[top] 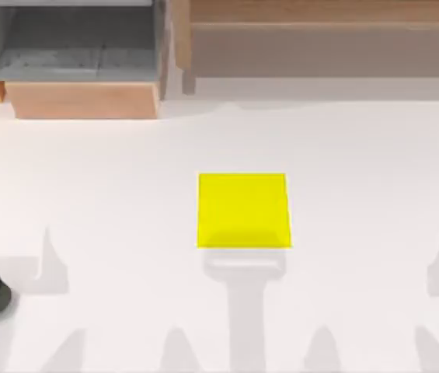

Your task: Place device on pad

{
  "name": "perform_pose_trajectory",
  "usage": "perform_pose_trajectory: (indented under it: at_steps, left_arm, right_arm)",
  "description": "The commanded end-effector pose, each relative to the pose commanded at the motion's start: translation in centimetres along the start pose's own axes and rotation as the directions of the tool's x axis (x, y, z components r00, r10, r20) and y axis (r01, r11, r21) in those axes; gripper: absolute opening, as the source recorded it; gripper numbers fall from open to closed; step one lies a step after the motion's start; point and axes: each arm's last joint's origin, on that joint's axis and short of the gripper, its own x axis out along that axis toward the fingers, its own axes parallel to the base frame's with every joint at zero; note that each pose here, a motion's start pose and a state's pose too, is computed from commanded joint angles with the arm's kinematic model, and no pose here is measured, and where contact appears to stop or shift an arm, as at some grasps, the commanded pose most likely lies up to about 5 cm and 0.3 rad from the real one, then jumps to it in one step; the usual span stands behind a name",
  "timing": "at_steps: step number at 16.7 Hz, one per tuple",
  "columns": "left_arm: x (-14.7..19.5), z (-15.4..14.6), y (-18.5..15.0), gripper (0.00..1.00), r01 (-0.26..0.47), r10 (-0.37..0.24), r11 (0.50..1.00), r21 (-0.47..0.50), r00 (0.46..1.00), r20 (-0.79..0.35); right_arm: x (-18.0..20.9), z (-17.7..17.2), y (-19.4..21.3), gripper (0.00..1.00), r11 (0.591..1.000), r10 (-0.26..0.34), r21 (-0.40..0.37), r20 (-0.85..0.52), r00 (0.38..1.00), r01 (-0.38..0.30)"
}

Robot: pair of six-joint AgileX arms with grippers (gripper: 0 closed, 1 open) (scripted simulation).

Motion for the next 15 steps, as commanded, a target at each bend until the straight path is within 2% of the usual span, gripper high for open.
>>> perform_pose_trajectory:
  at_steps: [4,7,9,11,12,15]
  left_arm:
    - [0.0,0.5,0.0,1.00,-0.003,0.004,0.999,0.034,0.999,-0.034]
    - [0.4,2.0,0.1,1.00,0.014,0.013,0.987,0.158,0.986,-0.164]
    - [1.1,3.1,0.2,1.00,0.072,0.017,0.959,0.276,0.952,-0.305]
    - [2.3,4.0,0.3,1.00,0.188,0.019,0.905,0.383,0.879,-0.476]
    - [3.1,4.3,0.4,1.00,0.266,0.020,0.868,0.419,0.826,-0.564]
    - [6.1,4.6,0.7,1.00,0.537,0.020,0.728,0.427,0.606,-0.795]
  right_arm:
    - [0.0,0.0,0.0,1.00,1.000,0.000,0.000,0.000,1.000,0.000]
    - [0.0,0.0,0.0,1.00,1.000,0.000,0.000,0.000,1.000,0.000]
    - [0.0,0.0,0.0,1.00,1.000,0.000,0.000,0.000,1.000,0.000]
    - [0.0,0.0,0.0,1.00,1.000,0.000,0.000,0.000,1.000,0.000]
    - [0.0,0.0,0.0,1.00,1.000,0.000,0.000,0.000,1.000,0.000]
    - [0.0,0.0,0.0,1.00,1.000,0.000,0.000,0.000,1.000,0.000]
